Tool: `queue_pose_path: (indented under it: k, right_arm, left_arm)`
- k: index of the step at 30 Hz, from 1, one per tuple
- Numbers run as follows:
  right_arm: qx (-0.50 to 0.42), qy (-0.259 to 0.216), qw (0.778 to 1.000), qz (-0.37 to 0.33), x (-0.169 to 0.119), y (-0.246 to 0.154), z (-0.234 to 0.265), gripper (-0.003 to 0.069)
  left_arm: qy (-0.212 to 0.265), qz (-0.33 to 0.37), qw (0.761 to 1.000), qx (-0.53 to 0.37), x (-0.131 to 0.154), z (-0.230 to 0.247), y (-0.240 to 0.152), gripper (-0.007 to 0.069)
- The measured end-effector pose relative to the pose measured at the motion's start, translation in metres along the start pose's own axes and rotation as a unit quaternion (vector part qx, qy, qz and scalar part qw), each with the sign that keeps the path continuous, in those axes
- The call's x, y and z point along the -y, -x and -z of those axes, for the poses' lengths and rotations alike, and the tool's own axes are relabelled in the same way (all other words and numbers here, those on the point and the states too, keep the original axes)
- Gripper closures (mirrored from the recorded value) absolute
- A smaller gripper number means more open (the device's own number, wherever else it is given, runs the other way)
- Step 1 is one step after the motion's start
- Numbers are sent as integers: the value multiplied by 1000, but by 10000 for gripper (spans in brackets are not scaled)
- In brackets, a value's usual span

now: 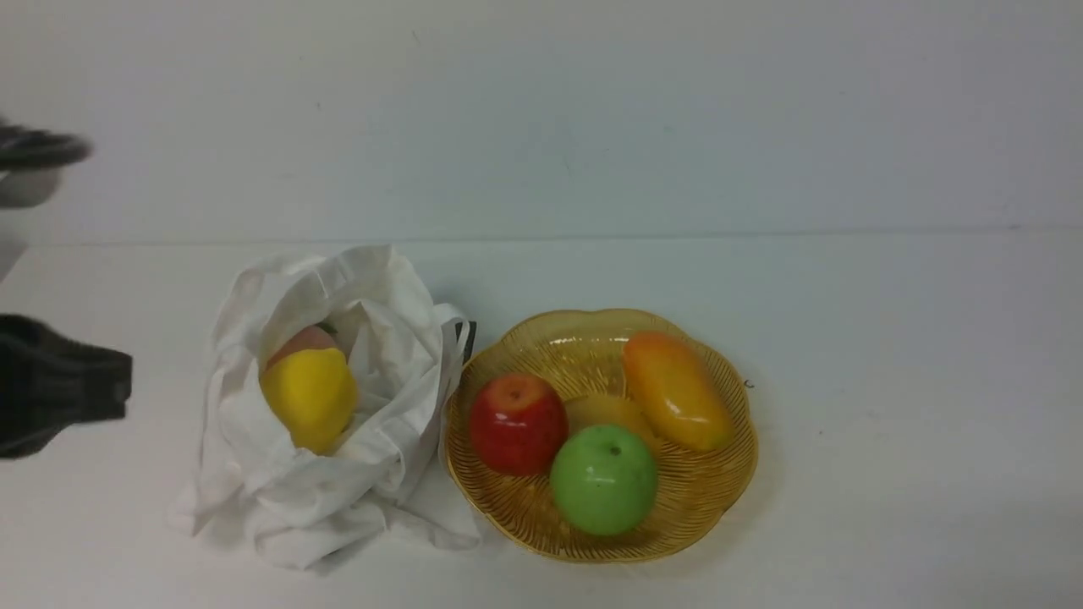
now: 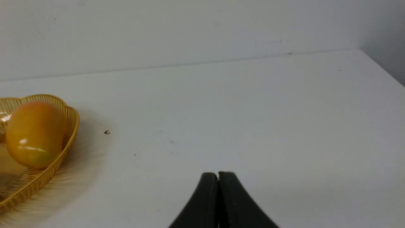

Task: Take the fruit out of the cloth bag on the white table and place them on a plate.
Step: 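Reach into the bag and grasp the lemon with the left gripper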

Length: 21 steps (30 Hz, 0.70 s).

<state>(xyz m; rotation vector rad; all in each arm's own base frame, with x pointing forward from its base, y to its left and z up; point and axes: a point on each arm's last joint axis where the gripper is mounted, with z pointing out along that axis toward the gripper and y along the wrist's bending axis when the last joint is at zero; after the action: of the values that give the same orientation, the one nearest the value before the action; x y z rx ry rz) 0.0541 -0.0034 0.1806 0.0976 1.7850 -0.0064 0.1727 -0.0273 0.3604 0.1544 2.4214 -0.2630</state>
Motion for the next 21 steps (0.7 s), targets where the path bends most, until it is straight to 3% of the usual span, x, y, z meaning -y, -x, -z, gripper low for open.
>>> queue_pose_path:
  k: [3,8,16,21]
  right_arm:
    - [0,0,1000,0,0,0,0,671]
    - [0,0,1000,0,0,0,0,671]
    - [0,0,1000,0,0,0,0,671]
    - [0,0,1000,0,0,0,0,671]
  left_arm:
    - [-3,-27,998,-49,2,-17,27,633]
    - [-2,-96,989,-112,28,-56,64,633]
    - [40,-170,961,-216,47,-131,61,623]
    - [65,-227,949,-210,58,-156,59,523]
